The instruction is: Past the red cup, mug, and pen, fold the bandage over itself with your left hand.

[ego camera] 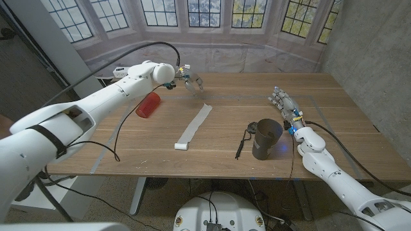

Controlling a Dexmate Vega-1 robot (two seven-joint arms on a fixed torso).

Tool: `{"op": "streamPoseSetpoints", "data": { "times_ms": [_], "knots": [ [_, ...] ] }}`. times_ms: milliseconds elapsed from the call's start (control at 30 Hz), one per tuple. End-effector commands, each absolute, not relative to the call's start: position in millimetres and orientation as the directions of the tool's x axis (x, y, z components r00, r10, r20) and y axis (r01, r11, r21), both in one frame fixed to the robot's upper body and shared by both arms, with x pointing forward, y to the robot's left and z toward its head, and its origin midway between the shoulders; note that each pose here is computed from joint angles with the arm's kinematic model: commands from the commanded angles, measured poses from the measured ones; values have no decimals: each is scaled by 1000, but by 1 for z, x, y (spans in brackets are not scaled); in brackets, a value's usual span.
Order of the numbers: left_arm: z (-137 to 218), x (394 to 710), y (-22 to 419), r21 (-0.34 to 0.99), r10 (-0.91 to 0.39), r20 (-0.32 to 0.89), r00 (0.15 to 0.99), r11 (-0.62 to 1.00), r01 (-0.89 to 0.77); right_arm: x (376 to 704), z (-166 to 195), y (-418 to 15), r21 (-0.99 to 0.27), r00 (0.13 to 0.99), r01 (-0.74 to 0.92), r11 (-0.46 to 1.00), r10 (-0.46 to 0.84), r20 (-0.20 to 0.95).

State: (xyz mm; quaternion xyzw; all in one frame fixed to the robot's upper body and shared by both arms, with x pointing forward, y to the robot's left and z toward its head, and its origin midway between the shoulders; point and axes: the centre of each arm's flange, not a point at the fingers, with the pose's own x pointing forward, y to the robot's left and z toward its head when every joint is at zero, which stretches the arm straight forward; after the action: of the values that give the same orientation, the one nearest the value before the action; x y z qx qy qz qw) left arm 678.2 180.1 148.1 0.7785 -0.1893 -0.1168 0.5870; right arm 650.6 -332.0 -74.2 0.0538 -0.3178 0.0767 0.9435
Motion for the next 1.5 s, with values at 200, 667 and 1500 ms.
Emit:
{"op": "streamPoseSetpoints", "data": {
  "times_ms": [200, 667, 1500],
  "knots": [
    [108, 670, 165, 954, -447, 96, 889, -215, -211, 651, -80, -337, 57, 787, -179, 982, 108, 607],
    [92, 661, 180, 922, -429, 252, 868, -167, -350, 654, -80, -337, 59, 786, -186, 981, 113, 607],
    [75, 661, 168, 904, -434, 328, 839, -113, -412, 650, -85, -353, 55, 792, -177, 983, 109, 600]
  ]
}}
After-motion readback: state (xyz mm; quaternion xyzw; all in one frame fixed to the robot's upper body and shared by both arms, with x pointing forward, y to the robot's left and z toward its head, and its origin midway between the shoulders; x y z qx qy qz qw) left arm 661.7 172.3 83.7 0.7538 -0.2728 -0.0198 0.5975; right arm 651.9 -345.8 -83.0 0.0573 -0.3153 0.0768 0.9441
